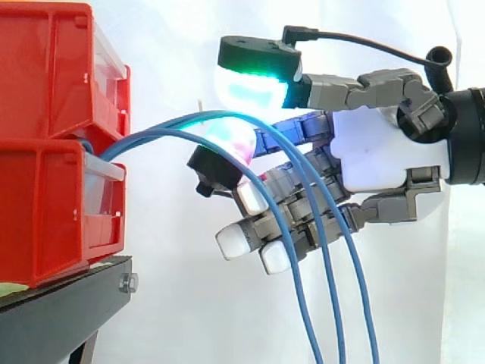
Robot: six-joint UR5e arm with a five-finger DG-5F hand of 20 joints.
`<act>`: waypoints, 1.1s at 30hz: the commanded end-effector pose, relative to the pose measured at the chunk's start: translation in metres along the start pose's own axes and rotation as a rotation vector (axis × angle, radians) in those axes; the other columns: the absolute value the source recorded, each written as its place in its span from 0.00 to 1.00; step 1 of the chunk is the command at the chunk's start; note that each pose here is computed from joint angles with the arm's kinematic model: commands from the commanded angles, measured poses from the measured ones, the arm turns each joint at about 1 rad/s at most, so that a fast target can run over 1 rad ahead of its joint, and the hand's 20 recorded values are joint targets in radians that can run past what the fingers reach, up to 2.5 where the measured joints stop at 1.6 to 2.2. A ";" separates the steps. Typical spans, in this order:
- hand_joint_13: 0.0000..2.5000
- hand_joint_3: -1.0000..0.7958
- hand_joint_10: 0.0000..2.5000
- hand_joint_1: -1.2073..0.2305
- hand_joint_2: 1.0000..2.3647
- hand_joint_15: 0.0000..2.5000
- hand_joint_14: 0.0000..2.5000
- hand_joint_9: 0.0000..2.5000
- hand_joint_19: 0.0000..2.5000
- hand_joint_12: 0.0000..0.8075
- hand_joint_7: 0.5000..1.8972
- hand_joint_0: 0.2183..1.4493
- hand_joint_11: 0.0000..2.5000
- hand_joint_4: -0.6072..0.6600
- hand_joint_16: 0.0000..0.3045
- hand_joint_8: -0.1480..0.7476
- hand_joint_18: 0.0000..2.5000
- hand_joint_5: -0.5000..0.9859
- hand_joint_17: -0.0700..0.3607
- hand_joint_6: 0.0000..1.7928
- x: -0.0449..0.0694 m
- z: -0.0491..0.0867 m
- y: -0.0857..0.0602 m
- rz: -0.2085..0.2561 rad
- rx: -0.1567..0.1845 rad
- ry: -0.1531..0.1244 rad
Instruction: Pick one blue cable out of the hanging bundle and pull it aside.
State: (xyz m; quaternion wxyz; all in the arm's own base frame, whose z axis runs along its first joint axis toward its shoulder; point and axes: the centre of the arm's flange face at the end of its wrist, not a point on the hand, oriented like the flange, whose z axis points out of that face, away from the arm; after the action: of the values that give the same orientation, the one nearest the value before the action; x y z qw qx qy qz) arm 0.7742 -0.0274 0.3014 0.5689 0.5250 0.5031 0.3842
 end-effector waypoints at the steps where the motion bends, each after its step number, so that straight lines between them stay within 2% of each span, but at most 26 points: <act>1: 0.31 0.48 0.01 0.37 0.02 0.19 0.01 0.37 0.27 0.51 0.66 0.28 0.23 0.65 0.18 0.53 0.26 0.23 0.45 0.49 0.000 0.000 0.000 -0.002 0.001 -0.001; 5: 0.31 0.52 0.01 0.33 0.02 0.19 0.01 0.36 0.26 0.51 0.67 0.30 0.23 0.62 0.18 0.52 0.26 0.22 0.45 0.49 0.002 0.000 0.001 0.000 0.000 0.002; 8: 0.31 0.53 0.01 0.29 0.02 0.18 0.01 0.35 0.25 0.50 0.70 0.33 0.23 0.56 0.18 0.51 0.26 0.22 0.44 0.50 0.003 -0.001 0.001 -0.003 0.002 0.001; 11: 0.32 0.46 0.01 0.23 0.02 0.17 0.01 0.34 0.23 0.48 0.74 0.42 0.22 0.51 0.17 0.49 0.28 0.21 0.43 0.51 0.003 -0.001 0.001 -0.002 0.000 0.000; 13: 0.32 0.43 0.01 0.22 0.02 0.18 0.01 0.36 0.23 0.47 0.77 0.47 0.22 0.52 0.17 0.47 0.29 0.21 0.43 0.51 0.003 -0.001 0.001 -0.002 0.000 0.000; 17: 0.35 0.37 0.01 0.21 0.01 0.18 0.01 0.39 0.24 0.45 0.82 0.50 0.22 0.52 0.16 0.45 0.30 0.23 0.42 0.51 0.005 -0.001 0.001 0.001 0.000 0.003; 24: 0.37 0.28 0.01 0.20 0.00 0.19 0.01 0.43 0.23 0.44 0.84 0.50 0.23 0.48 0.16 0.44 0.33 0.25 0.41 0.51 0.005 -0.001 0.001 0.001 -0.001 0.005; 27: 0.37 0.28 0.01 0.19 0.00 0.19 0.01 0.44 0.22 0.44 0.82 0.47 0.24 0.45 0.15 0.43 0.34 0.25 0.41 0.51 0.006 -0.001 0.001 0.001 -0.001 0.007; 29: 0.38 0.28 0.01 0.19 0.00 0.19 0.01 0.44 0.23 0.45 0.78 0.42 0.24 0.44 0.15 0.44 0.34 0.26 0.40 0.51 0.006 -0.001 0.001 0.001 -0.001 0.007; 32: 0.37 0.28 0.01 0.21 0.00 0.20 0.01 0.44 0.24 0.46 0.61 0.33 0.24 0.47 0.15 0.46 0.33 0.26 0.41 0.51 0.006 -0.001 0.001 0.001 -0.001 0.007; 33: 0.37 0.28 0.01 0.23 0.00 0.20 0.01 0.44 0.25 0.47 0.58 0.30 0.24 0.48 0.16 0.47 0.33 0.26 0.41 0.51 0.006 -0.001 0.002 0.002 -0.002 0.006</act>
State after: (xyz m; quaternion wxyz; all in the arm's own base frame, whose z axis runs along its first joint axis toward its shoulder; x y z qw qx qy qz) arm 0.7745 -0.0216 0.3020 0.5674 0.5238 0.5044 0.3864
